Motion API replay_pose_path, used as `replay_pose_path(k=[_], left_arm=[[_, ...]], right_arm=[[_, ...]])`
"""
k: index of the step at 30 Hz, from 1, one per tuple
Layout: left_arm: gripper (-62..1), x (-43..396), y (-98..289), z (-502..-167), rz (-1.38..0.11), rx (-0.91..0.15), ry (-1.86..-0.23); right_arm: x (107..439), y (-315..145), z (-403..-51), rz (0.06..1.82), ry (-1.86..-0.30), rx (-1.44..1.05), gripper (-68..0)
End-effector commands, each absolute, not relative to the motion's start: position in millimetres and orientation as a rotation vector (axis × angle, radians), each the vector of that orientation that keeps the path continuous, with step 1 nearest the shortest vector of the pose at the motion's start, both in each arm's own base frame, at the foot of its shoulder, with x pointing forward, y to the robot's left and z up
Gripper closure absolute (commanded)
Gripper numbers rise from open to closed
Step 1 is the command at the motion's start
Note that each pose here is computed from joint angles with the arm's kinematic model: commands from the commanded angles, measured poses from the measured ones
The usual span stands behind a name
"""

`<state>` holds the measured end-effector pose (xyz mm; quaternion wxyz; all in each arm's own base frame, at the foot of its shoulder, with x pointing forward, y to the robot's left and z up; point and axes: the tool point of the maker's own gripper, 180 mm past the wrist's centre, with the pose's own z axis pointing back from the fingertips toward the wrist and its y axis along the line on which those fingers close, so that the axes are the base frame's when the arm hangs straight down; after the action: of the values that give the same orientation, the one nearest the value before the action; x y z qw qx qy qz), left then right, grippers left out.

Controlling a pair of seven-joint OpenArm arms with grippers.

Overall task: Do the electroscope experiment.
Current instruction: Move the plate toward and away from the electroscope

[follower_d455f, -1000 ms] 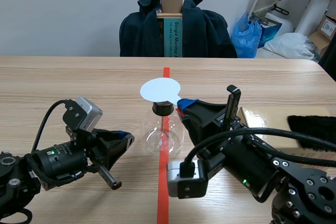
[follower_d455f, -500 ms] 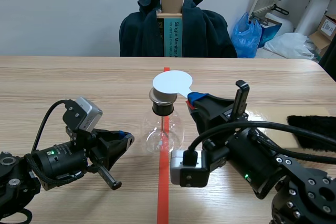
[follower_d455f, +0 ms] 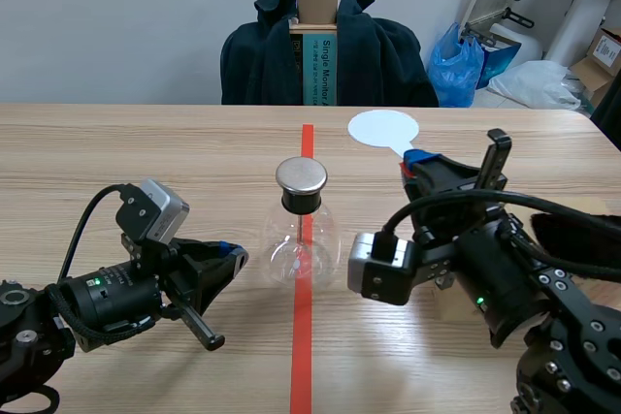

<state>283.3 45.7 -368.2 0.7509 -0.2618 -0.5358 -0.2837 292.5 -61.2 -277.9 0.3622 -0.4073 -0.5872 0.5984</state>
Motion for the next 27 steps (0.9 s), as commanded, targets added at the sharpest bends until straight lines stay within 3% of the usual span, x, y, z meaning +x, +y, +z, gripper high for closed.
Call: replay_pose_path(k=[1,6,14,27], left_arm=[[-3.6,287.3,43.0,-357.0,-0.619,-0.586,-1.207],[-3.7,287.3,43.0,-357.0,-0.619,-0.586,-1.207],[-3.6,287.3,43.0,-357.0,-0.619,-0.586,-1.207],[-3.7,287.3,43.0,-357.0,-0.619,-0.586,-1.207]], right_arm=[[300.1,-68.5,-261.3,1.496,-1.548,-1.117,-0.6],[305.6,-74.4,-234.9,1.42,-1.618,-1.221,-0.7],[305.8,-81.7,-154.2,1.204,-1.785,-1.43,-0.7],[271.7,-113.7,-27.6,0.862,-1.957,-1.714,-0.6]])
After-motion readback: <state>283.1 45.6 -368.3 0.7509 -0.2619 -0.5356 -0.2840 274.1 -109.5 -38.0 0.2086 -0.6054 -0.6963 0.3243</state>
